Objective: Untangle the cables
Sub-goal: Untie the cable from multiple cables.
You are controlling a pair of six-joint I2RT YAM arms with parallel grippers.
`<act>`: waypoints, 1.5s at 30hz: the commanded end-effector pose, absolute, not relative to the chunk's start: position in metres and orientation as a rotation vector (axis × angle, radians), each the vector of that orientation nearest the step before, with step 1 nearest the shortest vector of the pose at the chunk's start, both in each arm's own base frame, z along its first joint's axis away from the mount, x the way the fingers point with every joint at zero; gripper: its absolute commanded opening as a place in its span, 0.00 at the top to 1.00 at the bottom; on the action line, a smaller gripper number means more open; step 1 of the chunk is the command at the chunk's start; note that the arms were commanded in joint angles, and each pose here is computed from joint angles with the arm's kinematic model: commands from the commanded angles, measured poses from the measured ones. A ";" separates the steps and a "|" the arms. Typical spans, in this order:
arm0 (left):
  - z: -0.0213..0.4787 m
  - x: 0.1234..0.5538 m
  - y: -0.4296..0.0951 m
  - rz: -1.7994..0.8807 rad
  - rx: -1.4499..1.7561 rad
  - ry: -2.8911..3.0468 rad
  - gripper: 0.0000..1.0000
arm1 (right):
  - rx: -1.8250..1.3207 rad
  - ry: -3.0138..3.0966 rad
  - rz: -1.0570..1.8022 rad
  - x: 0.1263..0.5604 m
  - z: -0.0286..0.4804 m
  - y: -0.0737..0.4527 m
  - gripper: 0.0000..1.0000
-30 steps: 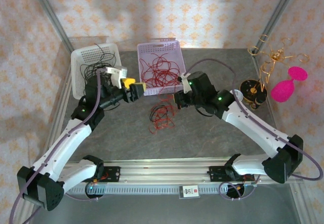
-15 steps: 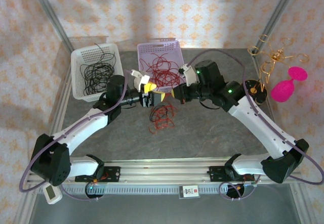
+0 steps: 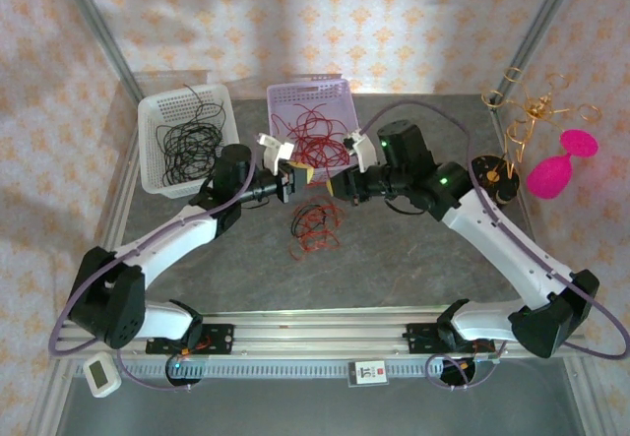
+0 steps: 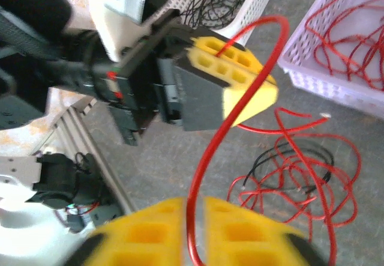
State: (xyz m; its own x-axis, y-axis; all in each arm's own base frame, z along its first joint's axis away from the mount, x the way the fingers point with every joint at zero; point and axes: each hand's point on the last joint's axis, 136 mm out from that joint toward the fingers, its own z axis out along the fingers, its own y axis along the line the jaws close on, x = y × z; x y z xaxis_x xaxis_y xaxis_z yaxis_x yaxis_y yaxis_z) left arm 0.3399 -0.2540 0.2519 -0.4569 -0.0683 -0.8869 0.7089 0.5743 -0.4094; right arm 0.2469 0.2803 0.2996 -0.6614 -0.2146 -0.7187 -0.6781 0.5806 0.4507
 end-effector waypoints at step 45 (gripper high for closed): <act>0.451 0.336 -0.191 -0.449 0.331 1.800 1.00 | 0.059 1.932 0.524 0.378 0.198 0.236 0.67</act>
State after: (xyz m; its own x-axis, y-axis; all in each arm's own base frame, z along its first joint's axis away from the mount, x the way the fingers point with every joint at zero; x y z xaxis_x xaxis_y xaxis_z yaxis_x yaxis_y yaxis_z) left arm 0.3150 -0.2002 0.4561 -0.2745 -0.0296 -0.9611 0.5382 0.8236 -0.1791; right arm 0.3858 0.2427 0.1990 -0.4099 0.2651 -0.8728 -0.2086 0.9043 0.3726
